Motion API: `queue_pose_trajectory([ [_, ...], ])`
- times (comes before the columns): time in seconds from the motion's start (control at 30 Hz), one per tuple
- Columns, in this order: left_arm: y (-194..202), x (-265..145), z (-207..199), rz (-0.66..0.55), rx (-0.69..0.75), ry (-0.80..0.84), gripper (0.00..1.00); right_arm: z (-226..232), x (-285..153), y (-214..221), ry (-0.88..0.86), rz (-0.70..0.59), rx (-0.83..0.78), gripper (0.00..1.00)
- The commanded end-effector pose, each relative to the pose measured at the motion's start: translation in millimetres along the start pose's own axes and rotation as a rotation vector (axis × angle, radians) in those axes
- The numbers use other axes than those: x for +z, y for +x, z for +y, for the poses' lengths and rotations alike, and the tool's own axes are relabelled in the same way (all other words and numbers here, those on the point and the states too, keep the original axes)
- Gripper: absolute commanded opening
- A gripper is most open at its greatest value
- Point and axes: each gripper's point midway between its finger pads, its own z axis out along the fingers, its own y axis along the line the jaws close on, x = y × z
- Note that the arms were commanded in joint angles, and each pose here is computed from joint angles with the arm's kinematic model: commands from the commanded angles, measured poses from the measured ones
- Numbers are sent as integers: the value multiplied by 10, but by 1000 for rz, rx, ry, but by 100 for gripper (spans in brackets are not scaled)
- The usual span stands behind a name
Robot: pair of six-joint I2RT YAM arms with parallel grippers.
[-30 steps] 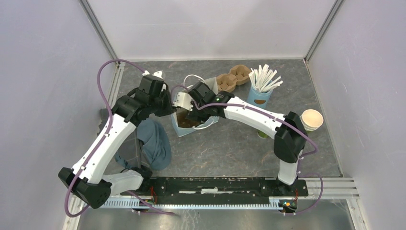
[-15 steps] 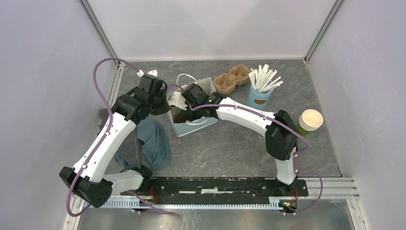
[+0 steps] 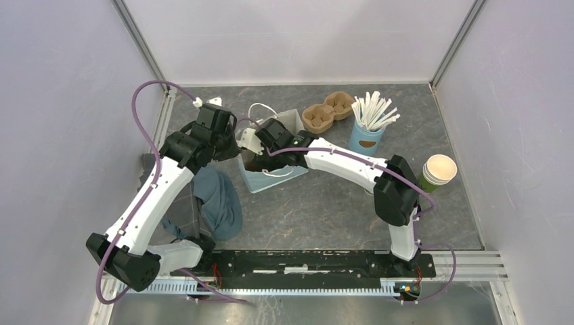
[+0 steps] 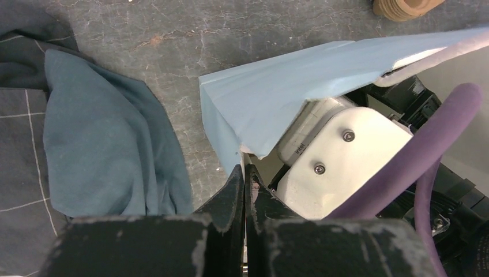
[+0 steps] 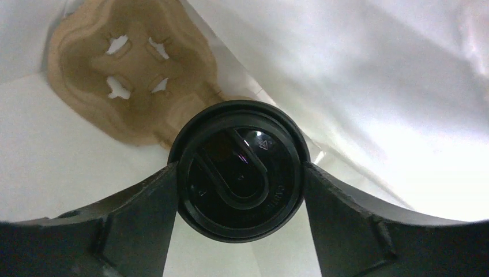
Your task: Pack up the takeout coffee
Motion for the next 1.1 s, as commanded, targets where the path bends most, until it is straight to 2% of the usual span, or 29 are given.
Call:
queue_pose_trajectory([
  [0.0,-69,30,1,-20,21,4,2,201,-135,157,-82,76,42,85],
  [0.23,-27,75,28,-4,8,-2,2,-65,-476,-252,-25,-37,104,98],
  [0.5,-4,94,9,9,2,11,2,-198,-882,-462,-4,-128,183,98],
  [0.73,50,123,-16,39,11,25,2,-277,-1350,-672,-4,-260,302,98],
  [0.93,108,108,-65,77,-4,53,4,-519,-1724,-775,79,-331,410,98],
  [1.07,132,89,-140,94,-25,92,4,-455,-1660,-722,60,-337,396,98],
])
